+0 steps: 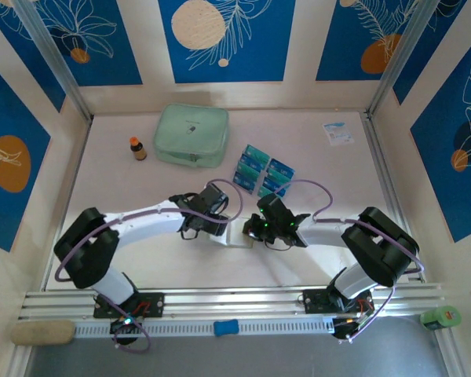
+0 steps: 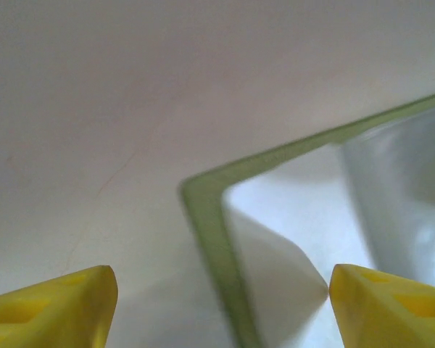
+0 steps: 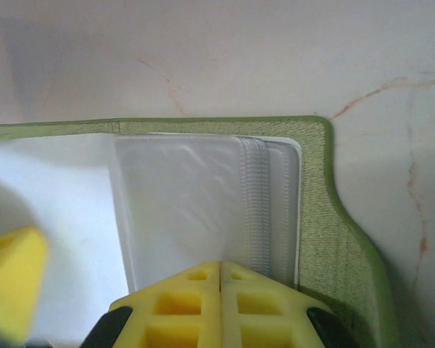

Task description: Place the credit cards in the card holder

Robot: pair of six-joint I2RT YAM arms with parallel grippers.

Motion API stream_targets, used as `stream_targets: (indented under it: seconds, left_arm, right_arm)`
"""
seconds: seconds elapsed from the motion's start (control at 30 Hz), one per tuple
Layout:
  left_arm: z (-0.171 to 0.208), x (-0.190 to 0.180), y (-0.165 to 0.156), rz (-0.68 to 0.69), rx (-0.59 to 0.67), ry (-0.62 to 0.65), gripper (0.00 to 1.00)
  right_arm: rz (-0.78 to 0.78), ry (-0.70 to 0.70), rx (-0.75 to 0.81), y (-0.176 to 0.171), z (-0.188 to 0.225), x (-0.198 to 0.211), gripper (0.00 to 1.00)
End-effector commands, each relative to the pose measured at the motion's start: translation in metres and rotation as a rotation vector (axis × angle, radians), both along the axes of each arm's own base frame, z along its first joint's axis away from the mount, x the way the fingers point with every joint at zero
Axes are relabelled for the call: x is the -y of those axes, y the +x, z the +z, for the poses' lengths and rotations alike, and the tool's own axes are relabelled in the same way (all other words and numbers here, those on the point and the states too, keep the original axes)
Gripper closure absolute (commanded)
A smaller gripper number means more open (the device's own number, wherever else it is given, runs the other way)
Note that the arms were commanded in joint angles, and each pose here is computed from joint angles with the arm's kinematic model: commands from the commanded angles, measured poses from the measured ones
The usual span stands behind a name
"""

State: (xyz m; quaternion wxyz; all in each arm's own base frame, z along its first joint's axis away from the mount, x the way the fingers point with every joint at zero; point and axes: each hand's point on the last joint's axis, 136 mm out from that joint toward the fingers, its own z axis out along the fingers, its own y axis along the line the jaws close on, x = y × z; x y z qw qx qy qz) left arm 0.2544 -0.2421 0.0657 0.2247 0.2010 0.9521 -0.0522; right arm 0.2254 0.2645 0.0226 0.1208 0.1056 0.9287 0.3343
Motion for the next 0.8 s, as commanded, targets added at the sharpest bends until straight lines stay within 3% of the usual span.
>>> stream_targets:
  seconds: [0.0,0.23,0.5,0.63,0.77]
  left_arm:
    - [0.046,0.030,-0.001,-0.018,0.006,-0.168,0.23]
    - [0.092,0.074,-0.003,-0.011,-0.026,-0.479,0.23]
    - [0.105,0.109,-0.007,0.059,-0.121,-0.803,0.23]
    - [0.089,0.115,-0.008,0.112,-0.185,-0.871,0.23]
    - [0.066,0.106,-0.009,0.170,-0.200,-0.853,0.23]
  right_arm:
    - [0.011,-0.040,-0.025,-0.006,-0.009,0.008,0.99]
    - [0.010,-0.040,-0.026,-0.007,-0.010,0.008,0.99]
    - [0.007,-0.045,-0.030,-0.009,-0.013,0.007,0.99]
    - [0.006,-0.044,-0.028,-0.009,-0.012,0.006,0.99]
    - [0.005,-0.046,-0.028,-0.009,-0.013,0.006,0.99]
